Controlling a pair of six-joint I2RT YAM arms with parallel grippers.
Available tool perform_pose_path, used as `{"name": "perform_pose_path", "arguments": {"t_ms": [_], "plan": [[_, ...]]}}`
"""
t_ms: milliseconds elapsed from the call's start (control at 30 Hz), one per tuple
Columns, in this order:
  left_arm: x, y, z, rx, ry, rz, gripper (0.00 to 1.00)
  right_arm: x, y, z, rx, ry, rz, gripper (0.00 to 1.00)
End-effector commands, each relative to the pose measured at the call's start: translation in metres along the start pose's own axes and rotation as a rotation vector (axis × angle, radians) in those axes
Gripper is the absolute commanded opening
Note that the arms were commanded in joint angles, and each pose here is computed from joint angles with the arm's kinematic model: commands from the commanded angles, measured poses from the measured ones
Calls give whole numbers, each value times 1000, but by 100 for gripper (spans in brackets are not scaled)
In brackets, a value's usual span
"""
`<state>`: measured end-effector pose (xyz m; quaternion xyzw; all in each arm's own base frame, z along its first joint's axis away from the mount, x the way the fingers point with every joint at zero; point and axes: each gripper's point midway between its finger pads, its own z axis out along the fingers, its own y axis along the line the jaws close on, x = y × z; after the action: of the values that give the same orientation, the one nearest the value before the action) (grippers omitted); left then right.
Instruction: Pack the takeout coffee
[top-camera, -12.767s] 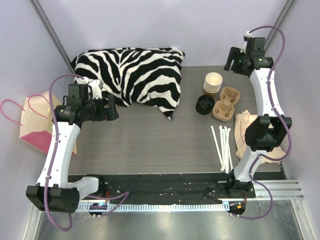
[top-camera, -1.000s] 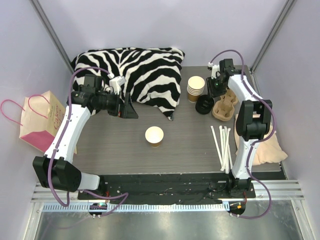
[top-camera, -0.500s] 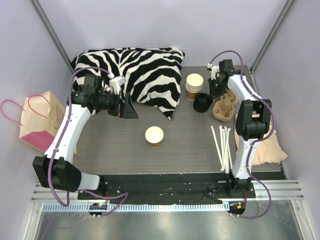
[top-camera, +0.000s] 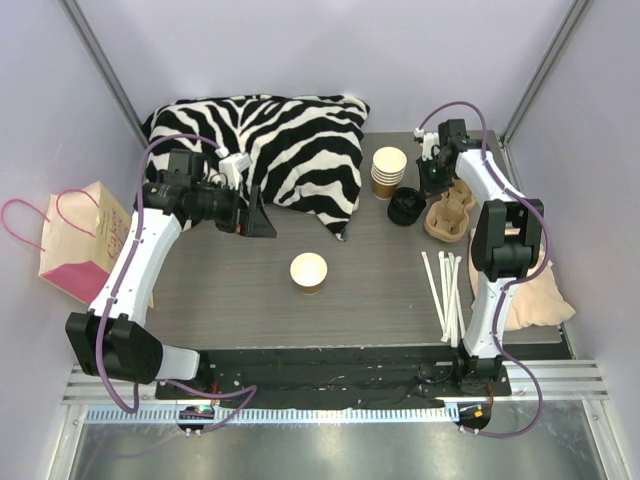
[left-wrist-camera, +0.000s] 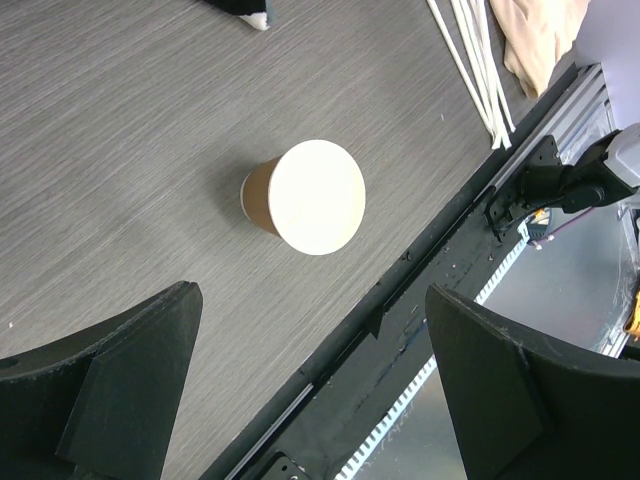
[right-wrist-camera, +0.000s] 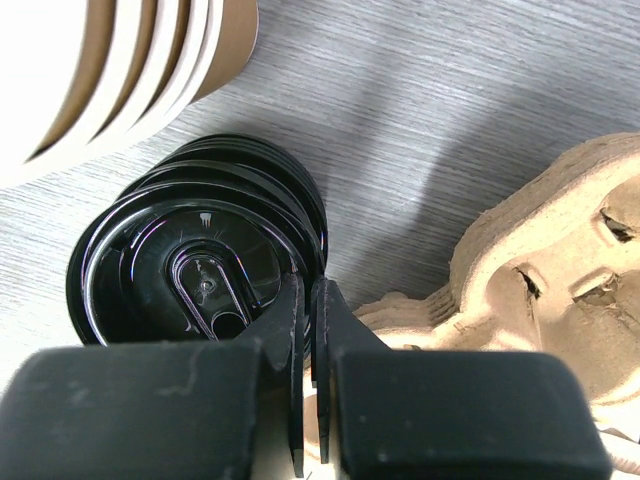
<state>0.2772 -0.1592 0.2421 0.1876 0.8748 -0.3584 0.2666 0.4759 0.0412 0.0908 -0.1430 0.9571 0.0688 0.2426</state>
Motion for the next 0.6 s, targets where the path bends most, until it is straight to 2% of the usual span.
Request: {"name": "perform_pose_path", "arguments": {"t_ms": [0,467,567], "plan": [[-6,-5,-3,28,-30,32,100,-33,3,-42,-11,-122,-22,1],[-12,-18,-5,93,-49,51,100,-47,12,-58,-83,-158,18,1],[-15,-24,-8,121,-82,113,100,-47,23,-67,-129,-168,18,1]]}}
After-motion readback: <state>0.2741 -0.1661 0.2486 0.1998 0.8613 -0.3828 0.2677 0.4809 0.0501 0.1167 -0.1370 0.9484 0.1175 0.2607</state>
